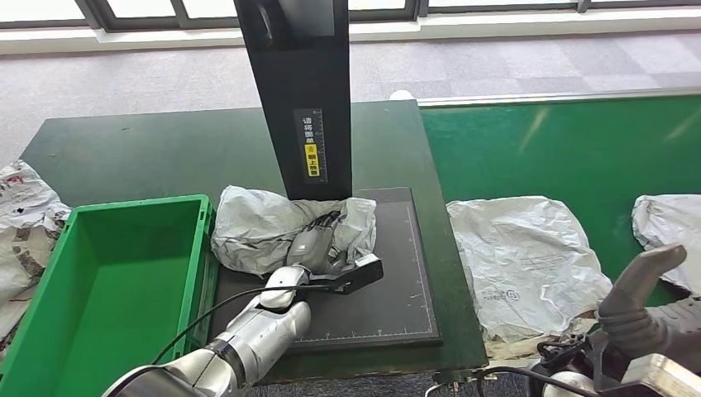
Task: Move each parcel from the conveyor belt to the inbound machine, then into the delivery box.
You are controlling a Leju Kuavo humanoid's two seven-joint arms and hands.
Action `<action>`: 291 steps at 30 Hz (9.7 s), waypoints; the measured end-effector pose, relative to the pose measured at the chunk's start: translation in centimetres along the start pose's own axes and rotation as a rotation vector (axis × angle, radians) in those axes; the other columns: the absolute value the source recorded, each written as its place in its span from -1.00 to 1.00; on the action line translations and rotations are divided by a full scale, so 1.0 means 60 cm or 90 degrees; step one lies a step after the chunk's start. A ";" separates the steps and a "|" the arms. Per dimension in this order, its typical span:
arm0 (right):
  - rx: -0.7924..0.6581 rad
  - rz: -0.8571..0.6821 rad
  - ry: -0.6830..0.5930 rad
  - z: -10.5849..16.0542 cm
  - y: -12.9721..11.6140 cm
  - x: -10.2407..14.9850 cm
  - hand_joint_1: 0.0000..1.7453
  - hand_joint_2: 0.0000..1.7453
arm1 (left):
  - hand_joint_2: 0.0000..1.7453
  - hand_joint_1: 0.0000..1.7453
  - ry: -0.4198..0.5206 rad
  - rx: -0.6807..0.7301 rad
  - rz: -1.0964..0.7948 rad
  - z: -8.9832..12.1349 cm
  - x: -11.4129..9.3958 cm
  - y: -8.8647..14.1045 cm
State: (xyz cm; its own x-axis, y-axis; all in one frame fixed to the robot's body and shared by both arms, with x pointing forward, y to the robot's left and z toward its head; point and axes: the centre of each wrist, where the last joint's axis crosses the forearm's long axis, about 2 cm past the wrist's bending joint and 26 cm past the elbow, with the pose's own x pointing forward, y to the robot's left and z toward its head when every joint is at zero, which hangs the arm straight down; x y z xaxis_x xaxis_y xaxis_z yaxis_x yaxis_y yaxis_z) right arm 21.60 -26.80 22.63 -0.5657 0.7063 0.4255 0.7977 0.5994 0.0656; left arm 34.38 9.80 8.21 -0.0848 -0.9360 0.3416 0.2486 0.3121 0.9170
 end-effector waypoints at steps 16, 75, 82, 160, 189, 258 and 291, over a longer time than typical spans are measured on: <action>0.000 -0.001 0.001 0.000 0.000 0.000 -1.00 1.00 | 1.00 1.00 0.023 0.040 -0.107 -0.007 0.003 0.012; 0.003 0.028 0.011 0.005 -0.012 -0.014 -1.00 1.00 | 1.00 1.00 0.202 0.899 -0.019 0.219 -0.370 0.271; 0.005 0.029 0.011 0.006 -0.011 -0.014 -1.00 1.00 | 1.00 1.00 0.247 0.879 -0.005 0.217 -0.387 0.253; 0.466 0.358 0.233 0.211 0.045 -0.145 -1.00 1.00 | 1.00 -1.00 -0.473 0.573 0.798 0.107 -0.091 0.203; 0.757 0.535 0.693 0.327 0.009 -0.245 1.00 1.00 | 1.00 -1.00 -0.594 0.439 0.852 0.113 -0.049 0.205; 0.505 -0.147 0.112 0.141 0.134 -0.018 1.00 1.00 | 1.00 -1.00 -0.570 0.416 0.841 0.125 -0.069 0.161; 0.855 -0.236 0.289 0.324 0.166 -0.014 -1.00 -1.00 | 1.00 -1.00 -0.532 0.428 0.836 0.122 -0.079 0.151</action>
State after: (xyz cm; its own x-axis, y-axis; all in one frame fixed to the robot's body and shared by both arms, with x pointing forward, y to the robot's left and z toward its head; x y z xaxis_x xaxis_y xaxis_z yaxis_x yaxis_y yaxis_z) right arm 25.96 -14.11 5.40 -0.3748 0.4122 0.8304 -0.3100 0.7885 -0.5313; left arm 30.01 18.28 16.41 -0.6733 0.2583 0.6928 0.1551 0.9655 -0.2091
